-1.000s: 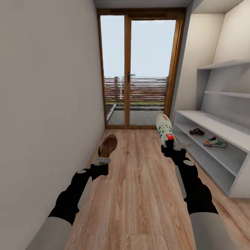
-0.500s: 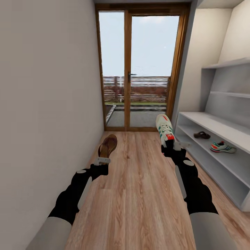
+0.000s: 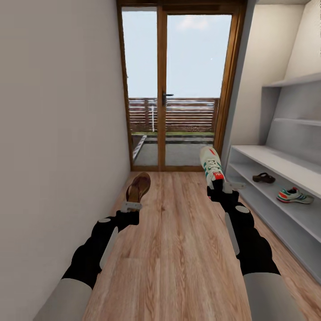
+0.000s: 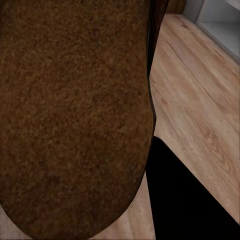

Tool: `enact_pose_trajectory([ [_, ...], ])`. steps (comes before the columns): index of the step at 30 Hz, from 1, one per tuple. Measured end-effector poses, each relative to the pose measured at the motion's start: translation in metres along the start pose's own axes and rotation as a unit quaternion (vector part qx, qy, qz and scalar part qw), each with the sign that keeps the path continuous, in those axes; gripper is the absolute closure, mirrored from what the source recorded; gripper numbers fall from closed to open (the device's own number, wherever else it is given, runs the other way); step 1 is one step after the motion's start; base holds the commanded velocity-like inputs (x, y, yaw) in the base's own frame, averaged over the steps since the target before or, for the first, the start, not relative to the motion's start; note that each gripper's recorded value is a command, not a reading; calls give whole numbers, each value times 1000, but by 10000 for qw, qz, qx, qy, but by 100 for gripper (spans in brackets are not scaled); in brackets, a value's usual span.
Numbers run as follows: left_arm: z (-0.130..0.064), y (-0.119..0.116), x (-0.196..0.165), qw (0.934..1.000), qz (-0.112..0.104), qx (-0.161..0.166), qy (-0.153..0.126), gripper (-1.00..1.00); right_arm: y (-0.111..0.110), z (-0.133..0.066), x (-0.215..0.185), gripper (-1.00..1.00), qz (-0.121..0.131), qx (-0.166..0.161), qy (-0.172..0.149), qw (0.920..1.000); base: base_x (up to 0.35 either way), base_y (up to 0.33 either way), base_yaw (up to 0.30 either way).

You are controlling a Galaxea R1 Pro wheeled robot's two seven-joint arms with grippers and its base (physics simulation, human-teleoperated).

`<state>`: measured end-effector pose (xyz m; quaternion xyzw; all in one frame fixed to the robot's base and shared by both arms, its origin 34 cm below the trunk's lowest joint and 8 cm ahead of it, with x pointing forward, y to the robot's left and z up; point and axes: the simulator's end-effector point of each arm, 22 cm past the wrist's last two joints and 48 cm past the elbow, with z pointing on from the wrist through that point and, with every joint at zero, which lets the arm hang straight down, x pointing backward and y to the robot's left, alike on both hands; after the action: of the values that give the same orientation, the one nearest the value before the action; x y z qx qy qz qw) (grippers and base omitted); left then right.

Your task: Pick up the two gym shoes and the two sandals from the corridor floor and place them onto the hallstand (shoe rack) in the corridor, making sure they are on the rack and not on the floor. Arrange them so the two gym shoes are next to each other and the two sandals are next to each other.

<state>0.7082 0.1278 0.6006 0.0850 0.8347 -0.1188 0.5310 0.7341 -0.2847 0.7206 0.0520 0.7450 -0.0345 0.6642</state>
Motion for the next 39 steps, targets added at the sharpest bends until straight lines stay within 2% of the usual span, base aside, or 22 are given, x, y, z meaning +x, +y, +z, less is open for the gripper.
enact_pose_trajectory([
  [13, 0, 0, 0, 10000, -2, 0, 1, 100, 0, 0, 0, 100, -1, -1, 3, 10000, 347, 0, -20],
  [30, 0, 0, 0, 10000, -1, -1, 1, 100, 0, 0, 0, 100, -1, 0, 5, 10000, 347, 0, -265],
  [39, 0, 0, 0, 10000, -1, -1, 1, 100, 0, 0, 1, 100, 3, 4, 12, 10000, 347, 0, -45],
])
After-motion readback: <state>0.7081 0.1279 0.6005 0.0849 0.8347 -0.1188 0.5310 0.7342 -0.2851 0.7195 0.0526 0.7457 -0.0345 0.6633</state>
